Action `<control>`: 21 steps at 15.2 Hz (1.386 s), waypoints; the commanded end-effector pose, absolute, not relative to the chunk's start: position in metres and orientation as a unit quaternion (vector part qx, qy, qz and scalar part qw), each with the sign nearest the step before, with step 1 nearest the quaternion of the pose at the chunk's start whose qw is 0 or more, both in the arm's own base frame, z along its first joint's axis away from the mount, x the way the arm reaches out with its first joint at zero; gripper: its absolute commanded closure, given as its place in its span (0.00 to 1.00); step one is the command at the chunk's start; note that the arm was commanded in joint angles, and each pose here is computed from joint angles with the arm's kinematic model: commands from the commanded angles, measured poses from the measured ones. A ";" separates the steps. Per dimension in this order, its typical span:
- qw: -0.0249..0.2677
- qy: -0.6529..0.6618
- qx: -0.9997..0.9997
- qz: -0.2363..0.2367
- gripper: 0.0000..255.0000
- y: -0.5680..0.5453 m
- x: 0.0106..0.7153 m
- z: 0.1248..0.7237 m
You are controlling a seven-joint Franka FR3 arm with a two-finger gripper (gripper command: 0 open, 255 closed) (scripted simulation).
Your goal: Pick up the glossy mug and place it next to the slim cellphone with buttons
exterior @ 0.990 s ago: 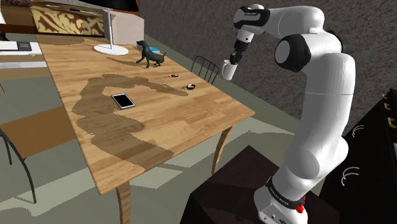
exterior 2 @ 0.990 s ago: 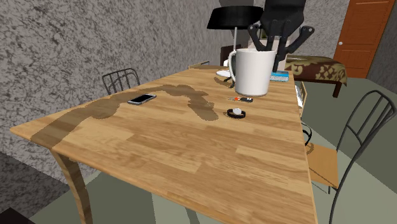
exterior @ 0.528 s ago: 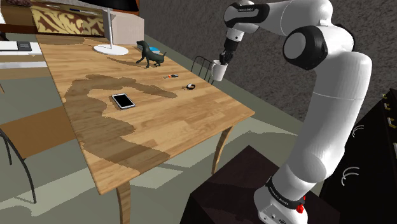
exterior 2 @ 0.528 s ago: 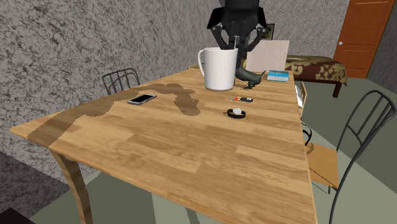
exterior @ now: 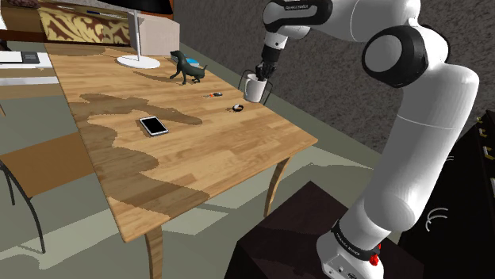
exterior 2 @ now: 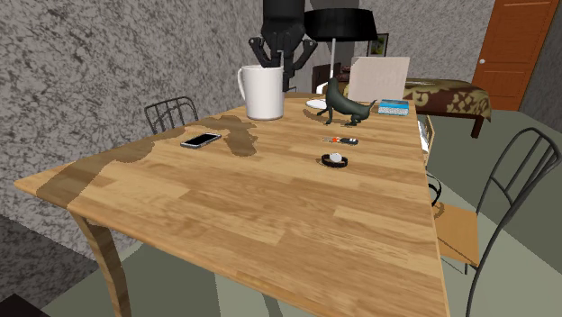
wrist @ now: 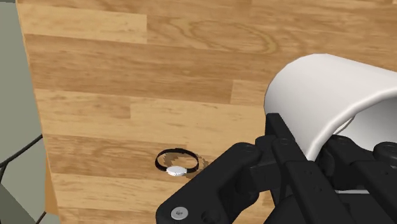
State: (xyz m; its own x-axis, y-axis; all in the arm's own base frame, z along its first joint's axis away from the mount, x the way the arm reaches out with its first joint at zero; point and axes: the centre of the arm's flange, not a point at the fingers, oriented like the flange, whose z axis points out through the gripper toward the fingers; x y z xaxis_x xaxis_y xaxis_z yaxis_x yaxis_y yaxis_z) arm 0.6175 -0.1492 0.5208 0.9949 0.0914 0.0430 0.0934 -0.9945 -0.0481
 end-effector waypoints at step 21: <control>0.025 -0.046 -0.998 -0.020 1.00 0.136 0.658 0.522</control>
